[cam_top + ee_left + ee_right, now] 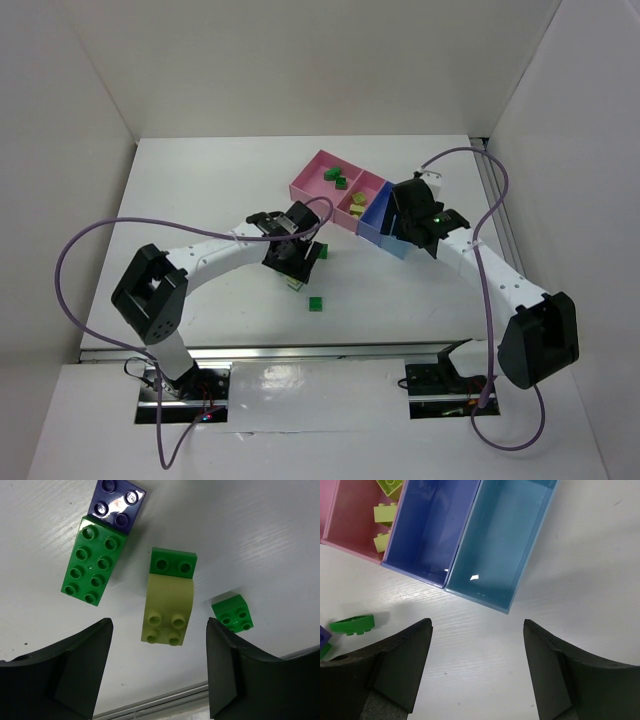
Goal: Sort the legos into containers by color
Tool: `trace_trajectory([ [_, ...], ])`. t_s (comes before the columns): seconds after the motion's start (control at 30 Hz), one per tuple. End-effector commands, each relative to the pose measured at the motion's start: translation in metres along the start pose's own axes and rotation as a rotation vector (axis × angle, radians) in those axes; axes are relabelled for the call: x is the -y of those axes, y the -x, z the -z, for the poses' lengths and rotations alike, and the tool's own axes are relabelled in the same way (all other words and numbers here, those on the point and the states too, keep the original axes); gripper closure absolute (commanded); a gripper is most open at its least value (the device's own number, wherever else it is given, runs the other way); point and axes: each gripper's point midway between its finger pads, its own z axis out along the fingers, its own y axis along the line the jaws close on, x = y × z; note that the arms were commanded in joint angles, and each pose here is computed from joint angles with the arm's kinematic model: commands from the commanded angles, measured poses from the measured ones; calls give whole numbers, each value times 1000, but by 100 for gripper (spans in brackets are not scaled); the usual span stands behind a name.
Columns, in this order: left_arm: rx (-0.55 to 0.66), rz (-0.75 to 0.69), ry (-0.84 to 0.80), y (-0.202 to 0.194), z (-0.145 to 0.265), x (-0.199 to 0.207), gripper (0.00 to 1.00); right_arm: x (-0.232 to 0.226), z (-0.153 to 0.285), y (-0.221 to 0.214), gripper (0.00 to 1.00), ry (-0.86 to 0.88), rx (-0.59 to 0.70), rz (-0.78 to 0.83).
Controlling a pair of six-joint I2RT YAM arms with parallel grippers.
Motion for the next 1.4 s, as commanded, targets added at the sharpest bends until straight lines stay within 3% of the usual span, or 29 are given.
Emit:
trace_trajectory([
  [0.0,40,26,52,8,-1,-5,22,4,8,2,19,3,12,-5],
  [0.4,39,16,54,5,-8,-6,29,1,7,9,19,4,32,-13],
  [0.77,104,33,-6,27,12,6,95,-1,4,13,19,7,28,-10],
  [0.8,103,34,-63,28,18,11,100,-6,5,9,19,43,6,12],
  [0.97,189,19,-288,61,62,18,100,-33,13,9,17,225,-41,63],
  [1.0,203,12,-337,68,69,22,100,-40,18,12,12,285,-39,73],
  [1.17,268,-53,-724,85,118,43,100,-98,74,12,7,876,-85,174],
  [1.37,352,-99,-1082,95,152,51,100,-123,120,-6,7,1223,-177,274],
])
